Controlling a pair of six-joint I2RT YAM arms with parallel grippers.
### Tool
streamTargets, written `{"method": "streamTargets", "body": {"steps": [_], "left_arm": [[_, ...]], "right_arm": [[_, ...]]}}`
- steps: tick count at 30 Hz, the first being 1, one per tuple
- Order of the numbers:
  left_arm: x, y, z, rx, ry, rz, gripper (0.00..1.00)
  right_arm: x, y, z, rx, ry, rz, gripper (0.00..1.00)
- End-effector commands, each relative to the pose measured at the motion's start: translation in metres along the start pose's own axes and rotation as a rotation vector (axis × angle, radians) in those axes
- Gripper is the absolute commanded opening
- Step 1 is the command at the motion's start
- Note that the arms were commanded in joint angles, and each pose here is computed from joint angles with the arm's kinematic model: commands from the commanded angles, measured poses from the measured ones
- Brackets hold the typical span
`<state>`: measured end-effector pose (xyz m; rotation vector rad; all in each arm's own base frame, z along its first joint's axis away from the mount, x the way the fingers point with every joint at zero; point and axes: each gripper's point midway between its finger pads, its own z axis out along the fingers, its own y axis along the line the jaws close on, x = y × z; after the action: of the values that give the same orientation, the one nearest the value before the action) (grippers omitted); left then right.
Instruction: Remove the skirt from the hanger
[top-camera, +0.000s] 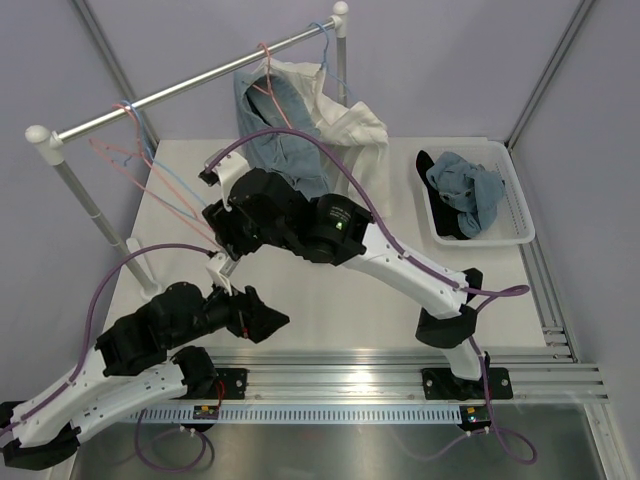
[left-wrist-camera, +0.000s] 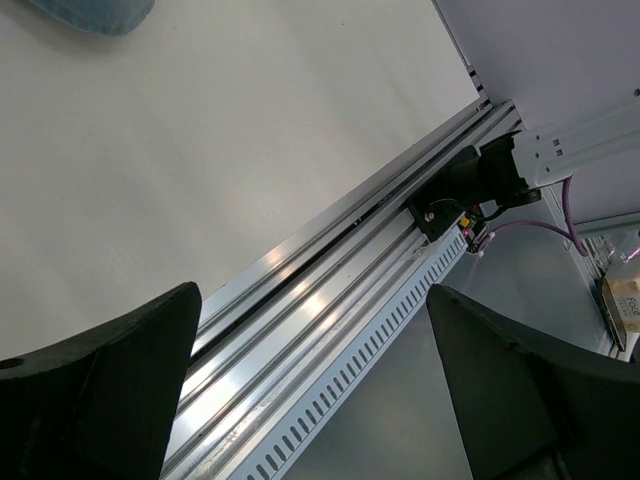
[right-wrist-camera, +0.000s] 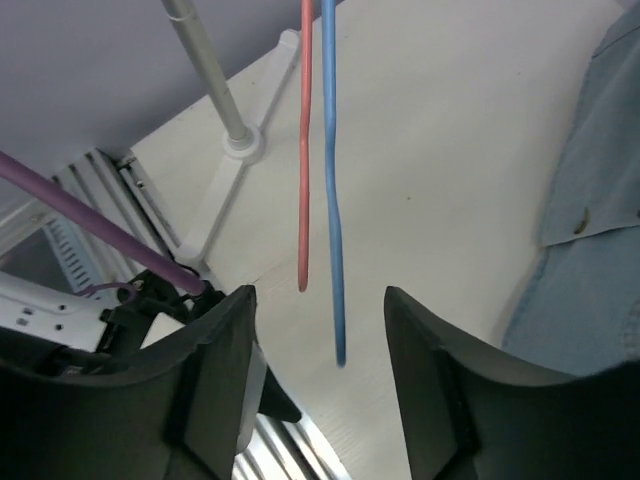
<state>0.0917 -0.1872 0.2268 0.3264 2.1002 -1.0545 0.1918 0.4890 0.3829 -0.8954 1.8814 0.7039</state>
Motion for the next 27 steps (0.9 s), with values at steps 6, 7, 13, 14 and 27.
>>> {"method": "streamTargets", "body": {"steps": [6,7,13,14,27], "left_arm": [[-0.004,-0.008,0.004,0.04,-0.016,0.0,0.99],[-0.003,-0.007,0.004,0.037,-0.015,-0.001,0.99],[-0.001,-0.006,0.005,0.043,-0.01,0.001,0.99],[0.0,-0.006,0.005,0.042,-0.009,0.001,0.99],[0.005,-0.006,0.014,0.048,0.012,0.002,0.99]], "right_arm": [[-0.048,-0.077,-0.043,0.263,-0.194,0.096,0.83],[-0.047,-0.095,-0.044,0.296,-0.192,0.115,0.87],[-0.056,-0.151,-0.081,0.436,-0.256,0.118,0.99],[-0.059,-0.16,-0.089,0.45,-0.269,0.126,0.99],[-0.002,-0.223,-0.052,0.404,-0.086,0.043,0.9]]}}
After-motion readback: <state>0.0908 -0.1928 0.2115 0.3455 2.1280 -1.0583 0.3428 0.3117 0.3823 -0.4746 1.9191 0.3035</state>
